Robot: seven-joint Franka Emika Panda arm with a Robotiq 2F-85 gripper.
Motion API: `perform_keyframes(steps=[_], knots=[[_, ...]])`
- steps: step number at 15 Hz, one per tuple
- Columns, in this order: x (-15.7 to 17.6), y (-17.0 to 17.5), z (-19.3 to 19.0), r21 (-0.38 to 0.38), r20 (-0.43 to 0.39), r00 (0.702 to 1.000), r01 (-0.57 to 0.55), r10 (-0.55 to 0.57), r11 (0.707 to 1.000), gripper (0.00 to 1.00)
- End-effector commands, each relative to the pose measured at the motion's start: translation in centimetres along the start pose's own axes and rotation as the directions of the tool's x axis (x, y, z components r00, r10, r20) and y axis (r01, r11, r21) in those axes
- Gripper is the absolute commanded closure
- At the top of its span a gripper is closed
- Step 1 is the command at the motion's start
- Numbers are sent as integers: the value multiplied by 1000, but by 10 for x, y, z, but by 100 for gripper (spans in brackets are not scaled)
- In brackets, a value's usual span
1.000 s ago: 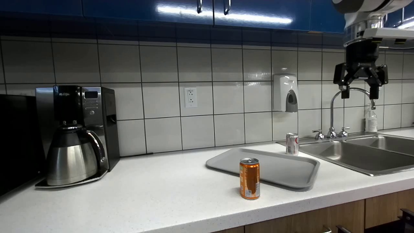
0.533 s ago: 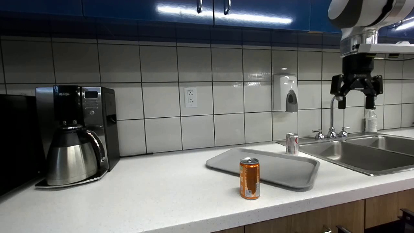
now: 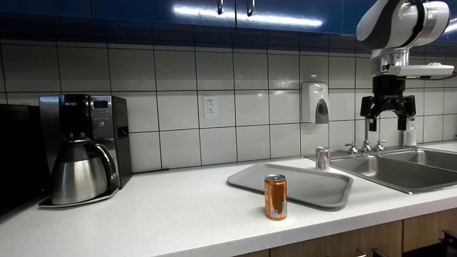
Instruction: Put the cans onto the tray
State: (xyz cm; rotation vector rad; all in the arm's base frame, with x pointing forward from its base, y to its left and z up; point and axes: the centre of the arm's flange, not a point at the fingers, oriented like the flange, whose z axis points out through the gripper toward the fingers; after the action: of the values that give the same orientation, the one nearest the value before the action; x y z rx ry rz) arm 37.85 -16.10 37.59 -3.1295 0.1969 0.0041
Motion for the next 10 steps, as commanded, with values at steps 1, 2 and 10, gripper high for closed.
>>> perform_keyframes(steps=[1,2,10], knots=[[21,12,11,-27,-7,1000,1,-1,1000,0],[25,13,15,-29,-7,1000,1,-1,1000,0],[60,21,41,-38,3,1000,5,-5,999,0]])
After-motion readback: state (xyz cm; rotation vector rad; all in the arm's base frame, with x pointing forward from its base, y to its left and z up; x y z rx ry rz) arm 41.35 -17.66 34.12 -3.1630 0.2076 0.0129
